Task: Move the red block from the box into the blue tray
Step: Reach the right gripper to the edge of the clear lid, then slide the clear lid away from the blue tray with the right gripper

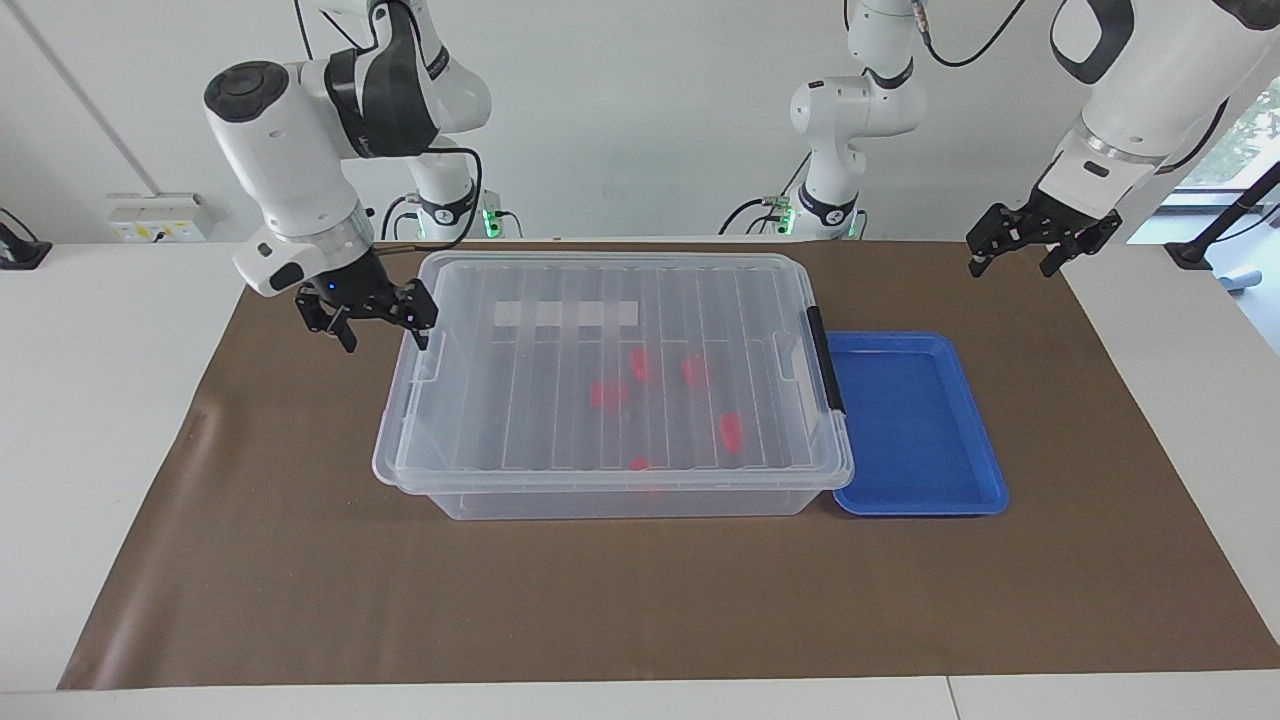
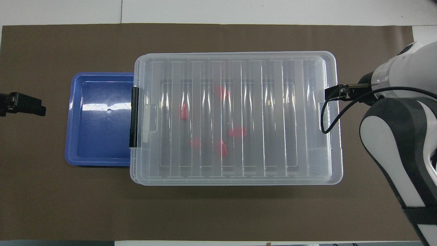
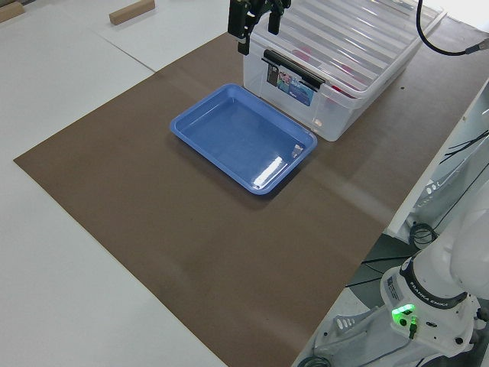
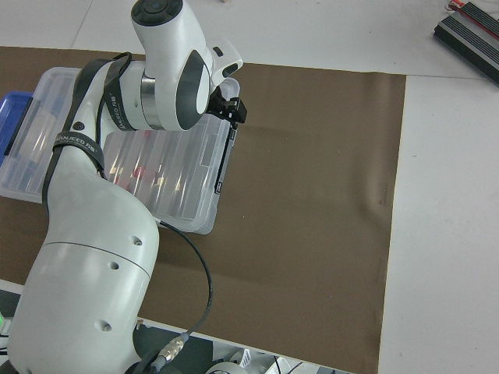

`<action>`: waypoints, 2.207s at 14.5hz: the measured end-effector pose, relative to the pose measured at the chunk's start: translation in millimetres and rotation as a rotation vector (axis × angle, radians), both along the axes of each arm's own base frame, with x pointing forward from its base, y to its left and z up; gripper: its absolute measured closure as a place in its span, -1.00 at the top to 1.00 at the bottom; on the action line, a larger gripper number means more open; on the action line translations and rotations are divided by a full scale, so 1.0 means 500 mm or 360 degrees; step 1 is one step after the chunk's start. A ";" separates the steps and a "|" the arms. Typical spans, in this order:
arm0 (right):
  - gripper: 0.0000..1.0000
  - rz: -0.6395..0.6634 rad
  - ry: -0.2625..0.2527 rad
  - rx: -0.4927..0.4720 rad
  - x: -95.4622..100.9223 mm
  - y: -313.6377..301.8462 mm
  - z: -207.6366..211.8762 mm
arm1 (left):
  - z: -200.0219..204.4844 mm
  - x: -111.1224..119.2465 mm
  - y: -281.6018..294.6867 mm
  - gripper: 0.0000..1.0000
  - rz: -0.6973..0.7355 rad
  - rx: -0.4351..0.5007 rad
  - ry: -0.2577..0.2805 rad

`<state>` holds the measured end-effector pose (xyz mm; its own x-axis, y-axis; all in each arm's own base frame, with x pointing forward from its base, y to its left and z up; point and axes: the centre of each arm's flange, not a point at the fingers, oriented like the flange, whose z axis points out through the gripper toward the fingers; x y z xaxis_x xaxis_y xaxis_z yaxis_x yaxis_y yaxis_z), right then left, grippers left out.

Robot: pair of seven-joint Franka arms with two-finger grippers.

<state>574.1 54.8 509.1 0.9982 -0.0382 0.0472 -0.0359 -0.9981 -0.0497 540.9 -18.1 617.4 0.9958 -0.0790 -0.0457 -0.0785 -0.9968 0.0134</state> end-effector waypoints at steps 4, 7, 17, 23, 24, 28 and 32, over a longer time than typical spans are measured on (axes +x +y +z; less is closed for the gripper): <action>1.00 -0.0007 0.0023 -0.0003 -0.008 -0.003 -0.054 | 0.000 0.000 0.000 1.00 0.0000 0.0000 0.0000; 1.00 -0.0010 0.0041 -0.0006 -0.015 -0.009 -0.083 | 0.000 0.000 0.000 1.00 0.0000 0.0000 0.0000; 1.00 0.0043 0.0042 -0.0013 -0.032 -0.083 -0.112 | 0.000 0.000 0.000 1.00 0.0000 0.0000 0.0000; 1.00 0.0112 0.0032 -0.0036 -0.033 -0.148 -0.111 | 0.000 0.000 0.000 1.00 0.0000 0.0000 0.0000; 1.00 0.0125 0.0031 -0.0045 -0.034 -0.161 -0.110 | 0.000 0.000 0.000 1.00 0.0000 0.0000 0.0000; 1.00 0.0190 0.0031 -0.0089 -0.040 -0.240 -0.109 | 0.000 0.000 0.000 1.00 0.0000 0.0000 0.0000; 1.00 0.0257 0.0020 -0.0099 -0.052 -0.333 -0.102 | 0.000 0.000 0.000 1.00 0.0000 0.0000 0.0000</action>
